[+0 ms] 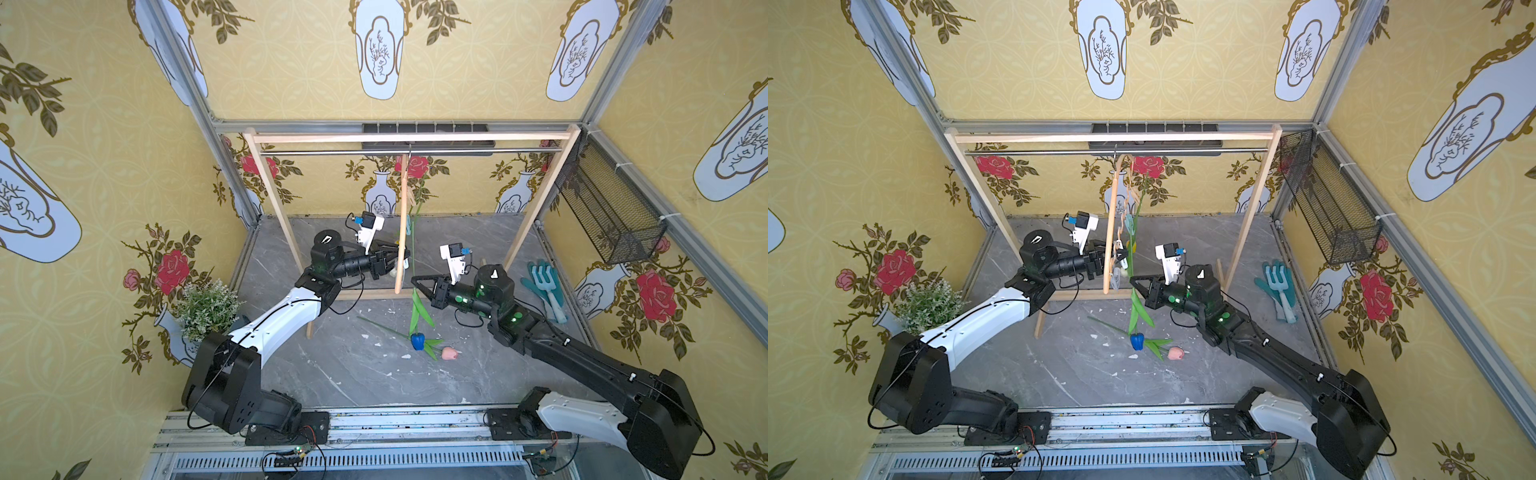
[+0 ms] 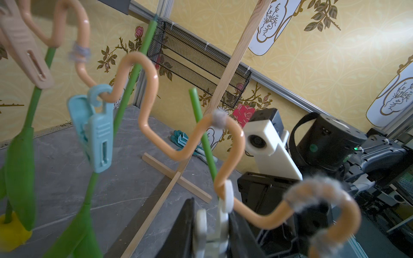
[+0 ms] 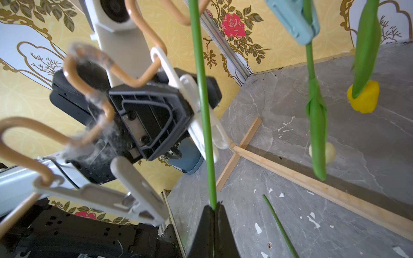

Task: Dry the flowers on a clothes hanger
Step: Open the clamp at the hanger, then clamp the flower onto the hanger.

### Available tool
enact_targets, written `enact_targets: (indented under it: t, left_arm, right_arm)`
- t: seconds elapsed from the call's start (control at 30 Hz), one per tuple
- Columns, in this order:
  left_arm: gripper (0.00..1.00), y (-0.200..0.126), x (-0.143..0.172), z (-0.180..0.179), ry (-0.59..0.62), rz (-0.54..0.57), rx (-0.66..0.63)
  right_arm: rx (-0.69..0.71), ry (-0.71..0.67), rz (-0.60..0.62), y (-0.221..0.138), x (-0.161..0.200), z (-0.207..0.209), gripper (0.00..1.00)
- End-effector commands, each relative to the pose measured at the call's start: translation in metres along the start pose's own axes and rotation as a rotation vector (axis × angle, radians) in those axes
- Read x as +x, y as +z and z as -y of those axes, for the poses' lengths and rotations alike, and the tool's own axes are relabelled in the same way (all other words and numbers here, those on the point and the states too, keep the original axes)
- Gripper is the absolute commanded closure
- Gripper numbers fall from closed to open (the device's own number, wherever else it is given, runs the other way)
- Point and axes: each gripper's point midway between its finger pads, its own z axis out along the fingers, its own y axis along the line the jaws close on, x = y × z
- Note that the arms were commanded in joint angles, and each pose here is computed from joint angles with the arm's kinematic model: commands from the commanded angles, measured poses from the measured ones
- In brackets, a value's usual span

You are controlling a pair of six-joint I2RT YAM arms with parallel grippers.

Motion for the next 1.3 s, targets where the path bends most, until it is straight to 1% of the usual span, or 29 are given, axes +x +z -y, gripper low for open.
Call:
enact_targets:
  t: [0.0, 0.07, 0.17, 0.3, 0.4, 0.47, 0.5, 0.67, 0.9, 1.27]
  left_arm:
    - [0.79, 0.005, 0.004, -0.002, -0.020, 0.012, -0.014]
    - [0.80, 0.007, 0.005, -0.001, -0.037, 0.025, -0.007]
    - [0.80, 0.006, 0.006, 0.001, -0.064, 0.055, 0.010]
    - [0.82, 0.005, 0.009, -0.001, -0.085, 0.059, 0.011]
    - [0.83, 0.005, 0.008, 0.001, -0.082, 0.058, 0.017]
    - [0.83, 0.006, 0.007, 0.004, -0.076, 0.058, 0.027]
    - [0.83, 0.006, 0.007, 0.005, -0.103, 0.056, 0.032]
    - [0.85, 0.010, 0.008, 0.011, -0.112, 0.038, 0.066]
    - [0.86, 0.010, 0.008, 0.012, -0.114, 0.038, 0.070]
    - [0.87, 0.011, 0.009, 0.013, -0.115, 0.033, 0.076]
  right_arm:
    - [0.040, -0.027, 0.103, 0.005, -0.006, -0.001, 1.00]
    - [0.058, -0.012, 0.139, 0.004, -0.001, 0.002, 1.00]
    - [0.047, 0.024, 0.199, -0.005, -0.002, 0.006, 1.00]
    - [0.054, 0.046, 0.238, -0.017, -0.004, 0.008, 1.00]
    - [0.066, 0.068, 0.215, -0.018, -0.002, 0.016, 1.00]
    - [0.046, 0.075, 0.194, -0.016, -0.004, 0.016, 1.00]
    - [0.039, 0.077, 0.184, -0.015, -0.005, 0.016, 1.00]
    - [-0.021, 0.069, 0.125, -0.007, -0.011, 0.009, 1.00]
    - [-0.074, 0.053, 0.105, -0.002, -0.014, -0.003, 1.00]
    - [-0.107, 0.030, 0.097, -0.004, -0.014, -0.013, 1.00]
